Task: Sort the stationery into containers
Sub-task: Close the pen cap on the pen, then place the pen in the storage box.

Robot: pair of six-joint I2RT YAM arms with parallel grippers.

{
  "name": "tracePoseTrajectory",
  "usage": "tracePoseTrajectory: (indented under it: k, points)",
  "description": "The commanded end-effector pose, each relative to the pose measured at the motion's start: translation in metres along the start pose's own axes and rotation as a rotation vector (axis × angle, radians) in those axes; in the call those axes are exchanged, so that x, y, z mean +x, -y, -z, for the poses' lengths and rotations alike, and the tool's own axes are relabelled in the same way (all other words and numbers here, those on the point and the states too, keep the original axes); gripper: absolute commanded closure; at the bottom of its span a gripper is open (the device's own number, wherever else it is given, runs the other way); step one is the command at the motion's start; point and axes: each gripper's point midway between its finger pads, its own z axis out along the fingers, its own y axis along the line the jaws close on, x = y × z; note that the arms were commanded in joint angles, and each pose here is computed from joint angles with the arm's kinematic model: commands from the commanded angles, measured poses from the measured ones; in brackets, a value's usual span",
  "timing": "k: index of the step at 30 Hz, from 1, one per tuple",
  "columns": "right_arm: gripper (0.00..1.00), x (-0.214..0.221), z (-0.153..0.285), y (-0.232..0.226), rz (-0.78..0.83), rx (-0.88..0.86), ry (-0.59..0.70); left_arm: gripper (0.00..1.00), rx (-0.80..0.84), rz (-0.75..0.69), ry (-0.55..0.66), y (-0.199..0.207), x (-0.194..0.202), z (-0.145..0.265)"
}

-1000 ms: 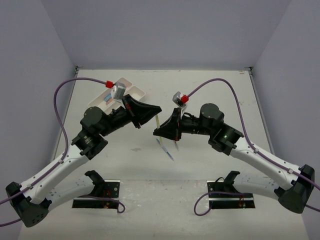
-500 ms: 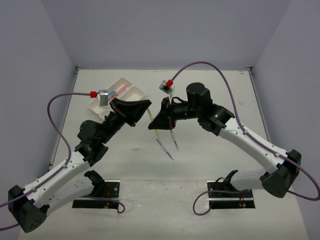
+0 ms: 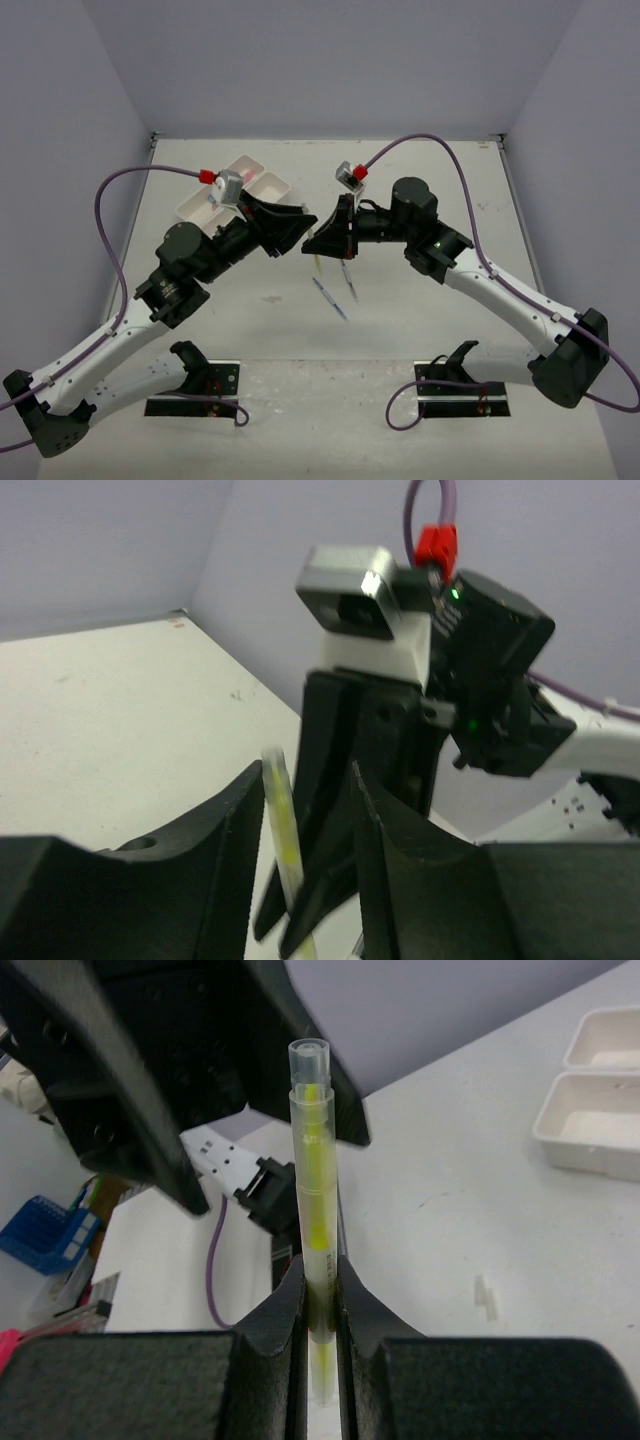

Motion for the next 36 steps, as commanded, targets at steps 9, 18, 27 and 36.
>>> tracePoseTrajectory:
  k: [9, 18, 27, 36]
  points:
    - [1.00, -0.038, 0.024, -0.014, 0.166, 0.026, 0.208, 0.73, 0.169, -0.057, -0.158, 0.043, 0.009, -0.003]
    - [1.00, -0.029, 0.025, -0.026, 0.194, -0.018, 0.182, 0.99, 0.140, -0.059, -0.174, 0.032, 0.020, -0.021]
    - [0.01, -0.012, 0.038, 0.031, 0.116, 0.283, 0.186, 1.00, -0.279, -0.240, -0.189, -0.047, -0.003, -0.040]
    - [0.01, 0.013, 0.123, 0.079, 0.126, 0.742, 0.327, 1.00, -1.168, -0.708, -0.524, -0.319, -0.014, 0.003]
